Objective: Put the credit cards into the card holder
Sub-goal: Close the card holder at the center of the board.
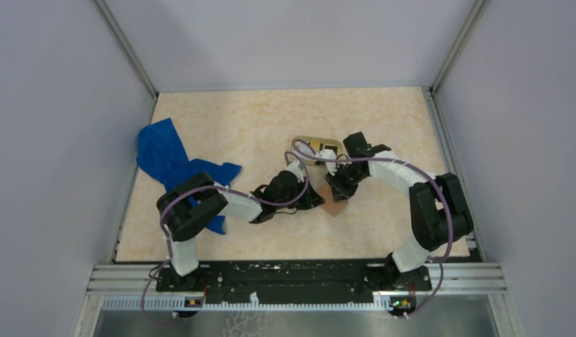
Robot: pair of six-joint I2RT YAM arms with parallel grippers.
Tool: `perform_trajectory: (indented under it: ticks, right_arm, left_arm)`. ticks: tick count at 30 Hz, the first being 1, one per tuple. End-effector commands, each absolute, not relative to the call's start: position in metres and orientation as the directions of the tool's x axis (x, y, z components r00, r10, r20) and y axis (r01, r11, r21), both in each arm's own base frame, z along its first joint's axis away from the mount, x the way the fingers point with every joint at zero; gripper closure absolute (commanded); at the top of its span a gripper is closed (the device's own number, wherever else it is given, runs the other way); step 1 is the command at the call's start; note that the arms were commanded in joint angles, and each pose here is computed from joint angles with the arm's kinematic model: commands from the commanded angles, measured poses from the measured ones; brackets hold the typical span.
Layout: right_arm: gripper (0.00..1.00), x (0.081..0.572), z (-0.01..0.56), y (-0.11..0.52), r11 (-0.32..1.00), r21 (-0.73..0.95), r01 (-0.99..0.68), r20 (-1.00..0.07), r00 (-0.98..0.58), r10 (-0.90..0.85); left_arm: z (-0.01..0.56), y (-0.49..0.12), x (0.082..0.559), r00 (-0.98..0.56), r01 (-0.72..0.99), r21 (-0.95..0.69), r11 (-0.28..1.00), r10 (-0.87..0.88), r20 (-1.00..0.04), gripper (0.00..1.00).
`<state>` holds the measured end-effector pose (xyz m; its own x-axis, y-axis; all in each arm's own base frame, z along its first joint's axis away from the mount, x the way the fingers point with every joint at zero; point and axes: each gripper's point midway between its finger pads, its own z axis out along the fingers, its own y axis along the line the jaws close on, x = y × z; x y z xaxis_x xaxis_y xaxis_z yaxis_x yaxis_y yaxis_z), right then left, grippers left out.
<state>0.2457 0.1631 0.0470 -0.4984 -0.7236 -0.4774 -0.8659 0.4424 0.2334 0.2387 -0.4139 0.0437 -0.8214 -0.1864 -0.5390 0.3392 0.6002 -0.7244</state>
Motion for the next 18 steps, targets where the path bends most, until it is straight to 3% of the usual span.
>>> perform_trajectory:
  ticks: [1,5,9,13,18]
  right_arm:
    - [0.82,0.248,0.082,0.173,0.404,0.261,-0.877,-0.589,-0.476,-0.653]
    - [0.72,0.258,0.117,0.17,0.408,0.272,-0.871,-0.69,-0.472,-0.549]
    - [0.55,0.28,0.117,0.153,0.536,0.196,-0.821,-0.71,-0.496,-0.5]
    - [0.53,0.293,0.096,0.141,0.605,0.192,-0.773,-0.651,-0.562,-0.511]
    - [0.52,0.296,0.088,0.146,0.592,0.237,-0.771,-0.634,-0.584,-0.507]
  left_arm:
    - [0.033,-0.413,0.239,-0.825,0.336,-0.71,0.619,-0.17,-0.539,0.97]
    - [0.033,-0.413,0.239,-0.825,0.34,-0.709,0.618,-0.165,-0.54,0.97]
    - [0.032,-0.413,0.24,-0.826,0.338,-0.707,0.621,-0.165,-0.539,0.97]
    - [0.033,-0.414,0.241,-0.825,0.34,-0.708,0.62,-0.165,-0.54,0.97]
    - [0.033,-0.415,0.24,-0.826,0.341,-0.709,0.618,-0.163,-0.539,0.97]
